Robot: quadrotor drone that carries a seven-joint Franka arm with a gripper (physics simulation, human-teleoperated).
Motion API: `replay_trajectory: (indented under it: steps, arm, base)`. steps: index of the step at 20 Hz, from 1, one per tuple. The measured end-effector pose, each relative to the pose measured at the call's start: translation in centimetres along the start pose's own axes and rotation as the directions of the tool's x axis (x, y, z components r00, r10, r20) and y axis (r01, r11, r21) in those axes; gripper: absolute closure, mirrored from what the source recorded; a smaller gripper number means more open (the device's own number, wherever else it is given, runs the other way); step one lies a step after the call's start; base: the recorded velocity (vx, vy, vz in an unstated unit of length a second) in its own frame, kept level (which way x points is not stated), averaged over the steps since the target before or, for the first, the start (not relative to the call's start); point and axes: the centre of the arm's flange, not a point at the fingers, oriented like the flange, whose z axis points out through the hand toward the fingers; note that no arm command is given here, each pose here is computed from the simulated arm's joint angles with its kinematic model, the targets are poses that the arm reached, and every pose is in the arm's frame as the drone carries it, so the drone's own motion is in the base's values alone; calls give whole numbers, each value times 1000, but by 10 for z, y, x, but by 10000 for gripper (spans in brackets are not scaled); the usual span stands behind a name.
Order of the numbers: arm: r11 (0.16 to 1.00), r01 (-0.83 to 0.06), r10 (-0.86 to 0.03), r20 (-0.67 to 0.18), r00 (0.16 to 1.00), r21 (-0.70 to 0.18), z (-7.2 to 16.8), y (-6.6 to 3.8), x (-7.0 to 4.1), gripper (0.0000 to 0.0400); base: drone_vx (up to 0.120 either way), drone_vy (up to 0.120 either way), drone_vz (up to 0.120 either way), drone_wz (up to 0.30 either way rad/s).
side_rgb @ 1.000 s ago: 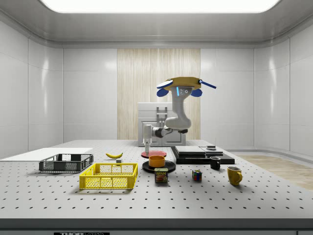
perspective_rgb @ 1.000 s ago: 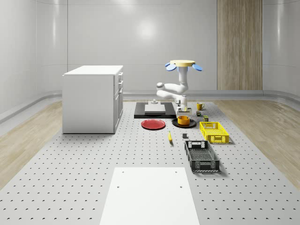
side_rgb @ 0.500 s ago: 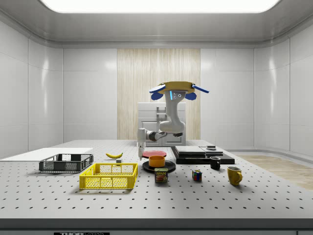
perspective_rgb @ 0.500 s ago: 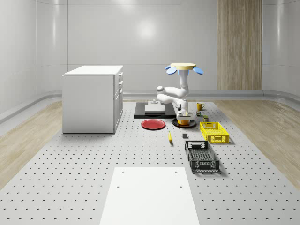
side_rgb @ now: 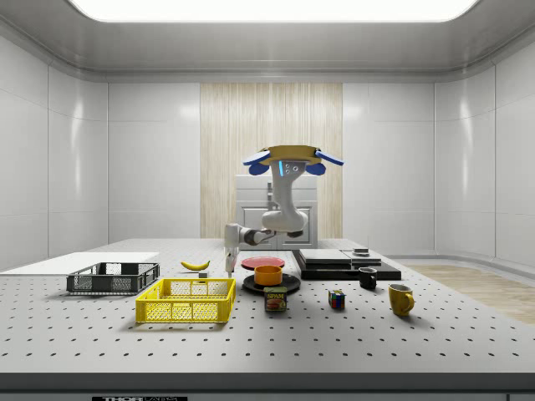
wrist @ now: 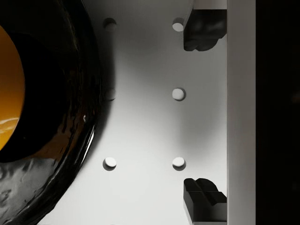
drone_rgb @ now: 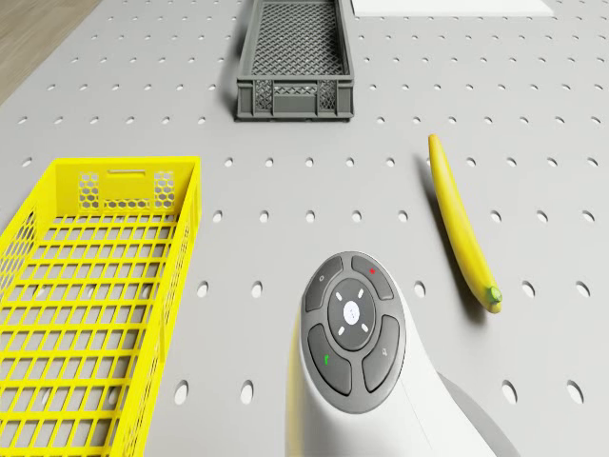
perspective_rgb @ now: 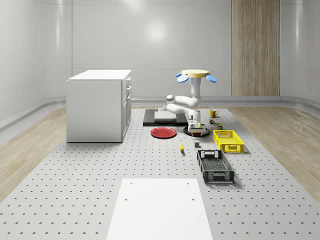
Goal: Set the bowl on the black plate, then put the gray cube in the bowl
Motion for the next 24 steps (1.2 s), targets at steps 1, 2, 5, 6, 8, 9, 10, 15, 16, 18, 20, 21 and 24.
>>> replay_trajectory:
  steps: [1,2,5,6,8,9,10,15,16,18,20,21,24]
  arm:
    - [1000,0,0,0,1000,0,0,0,0,0]
    - [1000,0,0,0,1000,0,0,0,0,0]
    - [1000,0,0,0,1000,0,0,0,0,0]
    - [1000,0,0,0,1000,0,0,0,0,0]
    - [1000,0,0,0,1000,0,0,0,0,0]
    - [1000,0,0,0,1000,0,0,0,0,0]
    - [1000,0,0,0,1000,0,0,0,0,0]
    - [1000,0,0,0,1000,0,0,0,0,0]
    - [1000,0,0,0,1000,0,0,0,0,0]
    - [1000,0,0,0,1000,0,0,0,0,0]
    - [1000,0,0,0,1000,0,0,0,0,0]
    - [1000,0,0,0,1000,0,0,0,0,0]
    - [1000,0,0,0,1000,0,0,0,0,0]
  base:
    - [120,0,0,0]
    - [120,-80,0,0]
    - [120,-67,0,0]
    - [120,0,0,0]
    - [120,0,0,0]
    - [120,0,0,0]
    - [120,0,0,0]
    - [120,-32,0,0]
    - [120,0,0,0]
    - [120,0,0,0]
    - [120,-20,0,0]
    - [120,-120,0,0]
    - [120,-13,0,0]
